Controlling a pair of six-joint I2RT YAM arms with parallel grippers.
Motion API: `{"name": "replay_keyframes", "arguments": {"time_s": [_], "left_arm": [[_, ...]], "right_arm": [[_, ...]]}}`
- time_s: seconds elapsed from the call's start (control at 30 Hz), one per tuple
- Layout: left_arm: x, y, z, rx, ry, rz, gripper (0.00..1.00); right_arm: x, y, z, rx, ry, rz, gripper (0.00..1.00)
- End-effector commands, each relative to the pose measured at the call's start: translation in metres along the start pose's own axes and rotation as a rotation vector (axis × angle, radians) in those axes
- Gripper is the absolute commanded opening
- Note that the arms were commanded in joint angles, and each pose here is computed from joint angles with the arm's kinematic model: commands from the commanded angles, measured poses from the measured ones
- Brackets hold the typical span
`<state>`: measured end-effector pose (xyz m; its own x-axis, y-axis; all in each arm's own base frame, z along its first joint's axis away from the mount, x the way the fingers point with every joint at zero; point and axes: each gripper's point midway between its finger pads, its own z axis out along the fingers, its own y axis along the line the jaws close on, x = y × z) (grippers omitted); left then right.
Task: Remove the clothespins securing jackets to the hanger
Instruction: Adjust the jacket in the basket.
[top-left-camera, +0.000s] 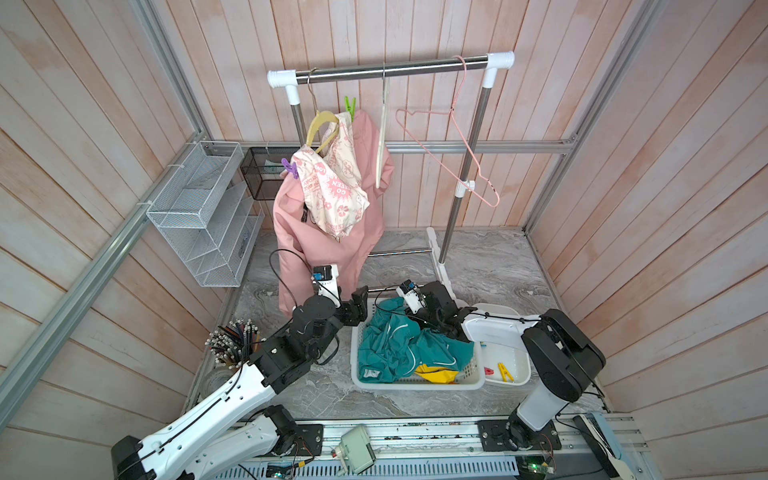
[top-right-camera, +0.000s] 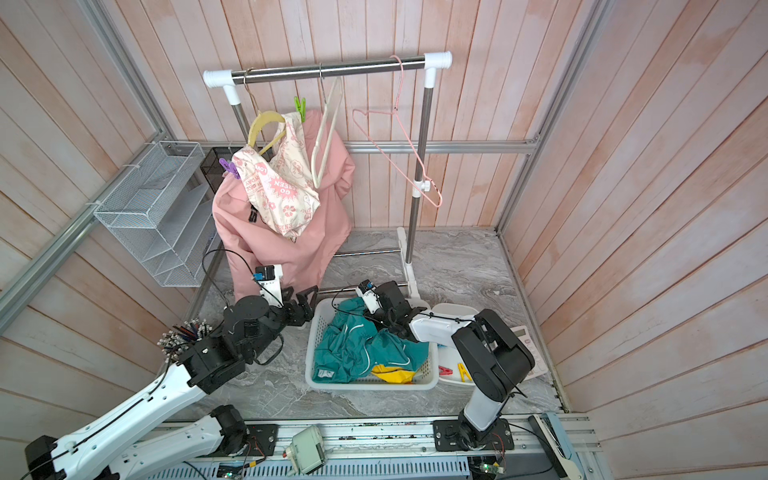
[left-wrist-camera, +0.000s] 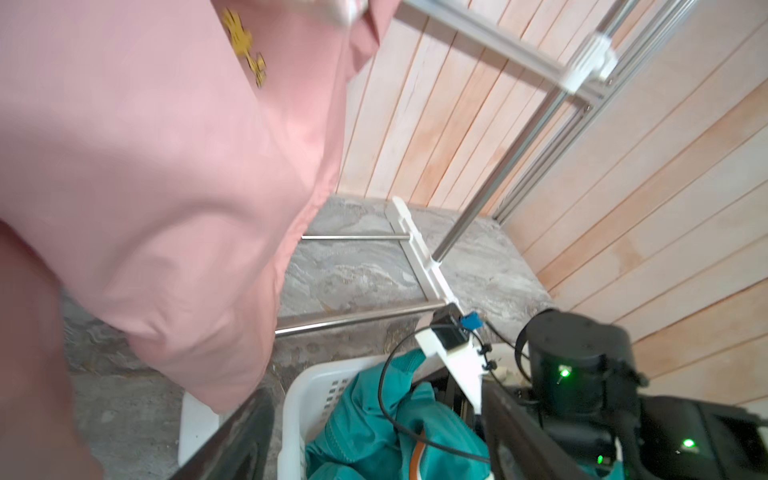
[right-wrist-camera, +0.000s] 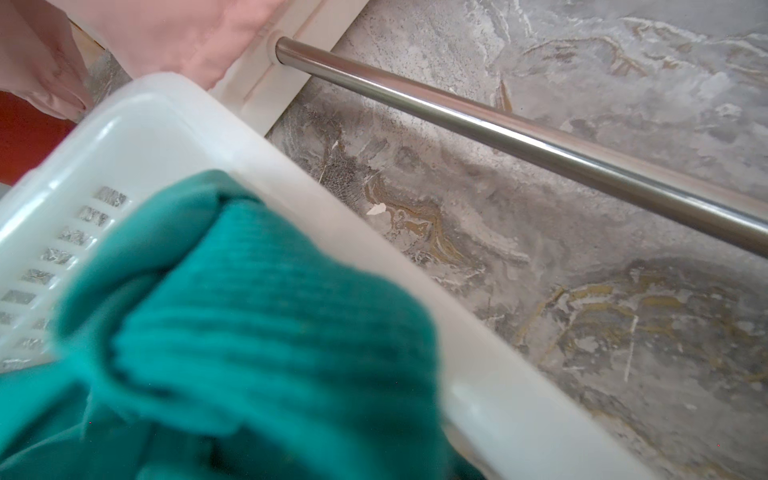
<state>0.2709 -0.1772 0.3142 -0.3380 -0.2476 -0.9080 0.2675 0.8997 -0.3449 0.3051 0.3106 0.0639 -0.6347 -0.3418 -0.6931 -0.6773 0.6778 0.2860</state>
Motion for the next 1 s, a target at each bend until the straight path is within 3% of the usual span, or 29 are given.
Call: {"name": "replay_keyframes", "arguments": {"time_s": [0.0,0.2,0.37,0.63,0.97], "left_arm": [[-0.031,0.014,-0.02,-0.079,-0.069,0.072,0.8],[-0.069,0.013,-0.042,-0.103,-0.142,0.126,0.82],[-0.103,0.01,-0.059,-0.13,-0.212,0.186,0.82],[-0.163,0.007,-0.093,-0.187,-0.331,0.283,0.83],[-0.225,0.022,-0.128,-0.391,-0.427,0.384,0.95]], "right_arm": [[0.087,-0.049,0.011,0.191,0.266,0.06,0.23],[0.071,-0.063,0.012,0.202,0.211,0.012,0.25],[0.065,-0.052,0.018,0.132,0.205,-0.059,0.28],[0.055,-0.036,0.011,0.066,0.164,-0.137,0.39],[0.025,-0.026,-0.001,0.049,0.087,-0.147,0.51]]}}
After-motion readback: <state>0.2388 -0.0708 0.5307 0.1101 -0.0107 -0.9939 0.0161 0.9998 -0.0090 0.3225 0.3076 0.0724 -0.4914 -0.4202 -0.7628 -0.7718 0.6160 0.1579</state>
